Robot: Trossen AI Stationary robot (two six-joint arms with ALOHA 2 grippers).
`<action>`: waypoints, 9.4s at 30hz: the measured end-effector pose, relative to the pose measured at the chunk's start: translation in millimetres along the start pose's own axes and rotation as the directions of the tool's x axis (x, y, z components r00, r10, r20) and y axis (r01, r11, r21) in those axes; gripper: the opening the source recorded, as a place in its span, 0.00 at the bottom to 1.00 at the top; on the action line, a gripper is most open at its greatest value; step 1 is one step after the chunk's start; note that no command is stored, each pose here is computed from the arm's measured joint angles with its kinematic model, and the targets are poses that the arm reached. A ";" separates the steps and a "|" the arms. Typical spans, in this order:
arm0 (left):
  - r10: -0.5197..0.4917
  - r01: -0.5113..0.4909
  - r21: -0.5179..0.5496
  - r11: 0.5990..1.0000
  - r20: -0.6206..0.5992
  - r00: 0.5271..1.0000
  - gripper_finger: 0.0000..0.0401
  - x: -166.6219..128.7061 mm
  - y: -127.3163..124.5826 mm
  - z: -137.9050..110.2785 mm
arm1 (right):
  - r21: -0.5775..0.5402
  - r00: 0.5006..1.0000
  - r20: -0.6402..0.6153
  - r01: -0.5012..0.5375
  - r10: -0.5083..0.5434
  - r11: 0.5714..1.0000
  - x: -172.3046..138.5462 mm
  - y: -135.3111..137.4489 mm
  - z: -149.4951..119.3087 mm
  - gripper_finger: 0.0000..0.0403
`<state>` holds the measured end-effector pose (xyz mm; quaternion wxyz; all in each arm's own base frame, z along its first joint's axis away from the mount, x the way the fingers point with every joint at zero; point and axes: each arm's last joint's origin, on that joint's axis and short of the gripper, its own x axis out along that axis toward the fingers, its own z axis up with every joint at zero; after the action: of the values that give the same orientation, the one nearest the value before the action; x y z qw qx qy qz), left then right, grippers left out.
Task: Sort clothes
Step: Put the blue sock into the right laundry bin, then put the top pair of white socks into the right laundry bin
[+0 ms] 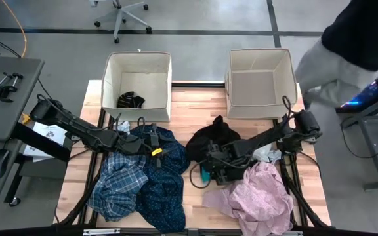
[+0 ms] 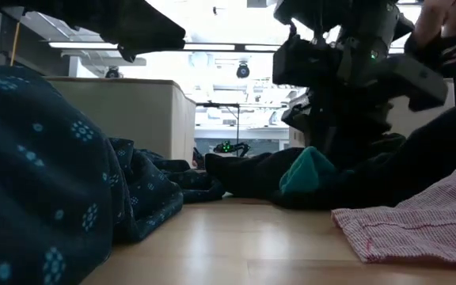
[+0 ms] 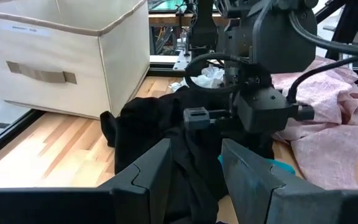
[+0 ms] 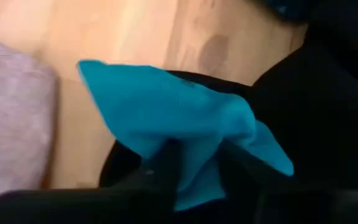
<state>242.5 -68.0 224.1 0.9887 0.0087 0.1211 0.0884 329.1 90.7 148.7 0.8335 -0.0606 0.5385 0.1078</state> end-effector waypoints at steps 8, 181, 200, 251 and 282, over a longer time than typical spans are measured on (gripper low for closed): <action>-0.001 0.001 -0.001 1.000 0.000 1.000 0.33 0.0 0.0 0.0 | 0.081 0.987 0.110 0.105 -0.114 0.991 -34.1 -3.1 8.2 0.03; -0.024 0.025 -0.041 0.999 0.025 0.999 0.33 -0.1 -0.9 2.8 | 0.805 0.832 -0.530 0.554 -0.161 0.212 -60.7 -32.2 -168.1 0.06; -0.023 0.024 -0.042 0.999 0.026 0.999 0.33 -0.1 -0.8 2.9 | 0.725 0.744 -0.151 0.531 -0.651 0.438 -156.3 -11.9 -51.1 0.00; -0.109 0.108 0.370 0.923 -0.018 0.994 0.38 -30.7 -31.7 2.4 | 0.146 0.816 0.512 0.227 -0.270 0.963 -31.4 -36.7 65.7 0.00; -0.199 0.207 0.021 0.978 -0.202 0.959 0.31 56.6 1.1 -53.6 | 0.163 0.833 0.510 0.152 -0.216 0.975 -32.0 -35.0 65.8 0.10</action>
<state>283.4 -57.1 158.6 0.9750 0.0081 0.2213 -0.0156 383.2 67.5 204.5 0.9572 -0.0320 0.2876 0.0081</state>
